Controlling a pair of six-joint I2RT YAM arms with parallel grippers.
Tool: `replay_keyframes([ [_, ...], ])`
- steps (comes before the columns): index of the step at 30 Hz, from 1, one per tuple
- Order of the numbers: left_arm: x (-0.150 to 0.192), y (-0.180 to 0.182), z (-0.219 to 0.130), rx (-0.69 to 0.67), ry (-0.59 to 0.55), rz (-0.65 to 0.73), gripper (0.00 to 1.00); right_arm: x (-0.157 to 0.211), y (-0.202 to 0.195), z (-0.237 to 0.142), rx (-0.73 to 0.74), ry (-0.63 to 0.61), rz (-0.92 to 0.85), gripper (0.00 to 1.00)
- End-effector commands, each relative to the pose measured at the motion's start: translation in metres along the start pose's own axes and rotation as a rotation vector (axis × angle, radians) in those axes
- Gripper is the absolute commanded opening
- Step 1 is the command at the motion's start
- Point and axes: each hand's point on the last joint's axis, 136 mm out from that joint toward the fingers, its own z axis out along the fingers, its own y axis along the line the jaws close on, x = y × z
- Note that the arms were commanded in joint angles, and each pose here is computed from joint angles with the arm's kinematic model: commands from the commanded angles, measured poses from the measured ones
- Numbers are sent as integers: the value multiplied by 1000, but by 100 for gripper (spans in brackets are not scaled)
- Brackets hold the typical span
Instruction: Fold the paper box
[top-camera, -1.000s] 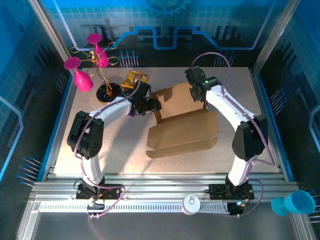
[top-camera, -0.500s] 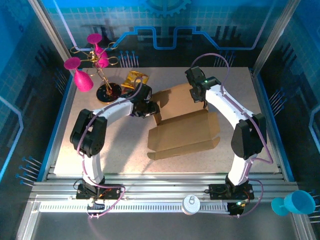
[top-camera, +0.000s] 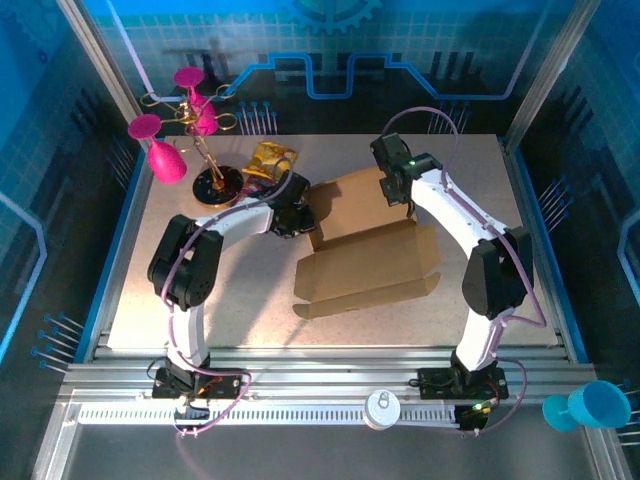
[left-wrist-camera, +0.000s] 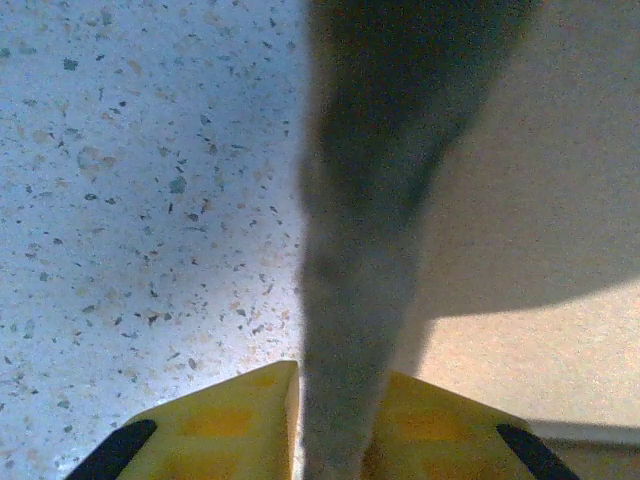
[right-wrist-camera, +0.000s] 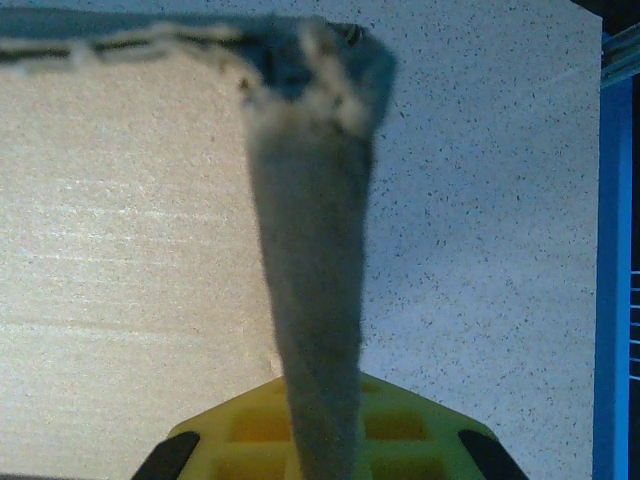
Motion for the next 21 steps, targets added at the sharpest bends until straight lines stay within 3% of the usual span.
replay_keyframes([
  [1,6,7,11,-63,1,-2,19,4,-2,4,-6,26,1,0],
  [10,1,12,3,-186,-41,56,2,6,-5,6,26,33,-11,0],
  [21,-7,9,-10,-234,-61,102,0,11,-4,11,5,73,-20,0],
])
